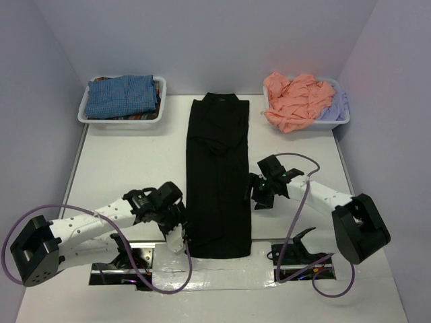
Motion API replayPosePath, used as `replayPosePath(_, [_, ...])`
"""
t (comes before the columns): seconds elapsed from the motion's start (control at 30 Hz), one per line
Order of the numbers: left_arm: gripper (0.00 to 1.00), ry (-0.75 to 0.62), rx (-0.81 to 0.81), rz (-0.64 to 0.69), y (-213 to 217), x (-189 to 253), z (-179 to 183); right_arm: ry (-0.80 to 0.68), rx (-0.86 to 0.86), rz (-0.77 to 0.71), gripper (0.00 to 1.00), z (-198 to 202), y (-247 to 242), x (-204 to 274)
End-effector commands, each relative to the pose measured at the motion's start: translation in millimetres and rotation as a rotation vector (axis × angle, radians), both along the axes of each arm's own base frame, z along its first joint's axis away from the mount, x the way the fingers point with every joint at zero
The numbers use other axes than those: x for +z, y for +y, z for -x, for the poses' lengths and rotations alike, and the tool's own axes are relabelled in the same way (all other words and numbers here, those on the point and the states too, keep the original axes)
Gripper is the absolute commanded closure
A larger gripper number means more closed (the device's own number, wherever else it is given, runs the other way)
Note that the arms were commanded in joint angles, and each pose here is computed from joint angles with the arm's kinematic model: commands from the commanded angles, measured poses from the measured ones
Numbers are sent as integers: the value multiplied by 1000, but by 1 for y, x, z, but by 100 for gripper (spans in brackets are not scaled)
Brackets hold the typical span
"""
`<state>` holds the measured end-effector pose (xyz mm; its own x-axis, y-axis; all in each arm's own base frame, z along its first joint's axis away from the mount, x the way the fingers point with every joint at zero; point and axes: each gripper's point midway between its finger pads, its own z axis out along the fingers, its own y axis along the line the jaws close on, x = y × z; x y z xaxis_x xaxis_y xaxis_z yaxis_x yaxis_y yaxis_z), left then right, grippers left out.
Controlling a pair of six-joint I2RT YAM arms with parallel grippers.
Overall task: Fold and stack the long sleeve shirts
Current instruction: Fold the shirt
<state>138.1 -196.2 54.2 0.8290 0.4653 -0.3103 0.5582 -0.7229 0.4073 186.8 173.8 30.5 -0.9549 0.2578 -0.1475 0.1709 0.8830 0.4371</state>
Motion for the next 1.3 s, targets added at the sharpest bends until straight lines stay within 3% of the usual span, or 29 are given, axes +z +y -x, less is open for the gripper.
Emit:
replayPosePath(0.0, [31, 60, -42, 50, -17, -3, 26, 12, -6, 49, 29, 17, -16, 9])
replayPosePath(0.43, [38, 173, -221, -14, -34, -30, 71, 178, 78, 8, 27, 95, -12, -12])
replayPosePath(0.7, [39, 229, -265, 9, -44, -34, 81, 180, 90, -104, 33, 99, 19, -13])
replayPosePath(0.77, [47, 210, -236, 54, -56, -31, 74, 176, 107, -102, 35, 100, 26, -14])
replayPosePath(0.87, [67, 196, -165, 107, -70, -27, 64, 185, 105, -134, 44, 102, 31, -15])
replayPosePath(0.9, [83, 178, -147, 115, -72, -26, 60, 194, 102, -137, 55, 106, 29, -19])
replayPosePath(0.97, [97, 166, -128, 122, -72, -27, 57, 184, 99, -175, 67, 106, 33, -16])
replayPosePath(1.0, [100, 163, -123, 123, -72, -27, 56, 185, 95, -175, 79, 108, 32, -17])
replayPosePath(1.07, [100, 157, -106, 112, -70, -26, 54, 177, 103, -179, 89, 108, 31, -15])
replayPosePath(1.1, [100, 159, -91, 104, -68, -26, 53, 166, 108, -179, 100, 106, 32, -13])
replayPosePath(1.27, [100, 155, 101, 114, -72, -9, 32, 139, 155, -152, 100, 101, 30, 0])
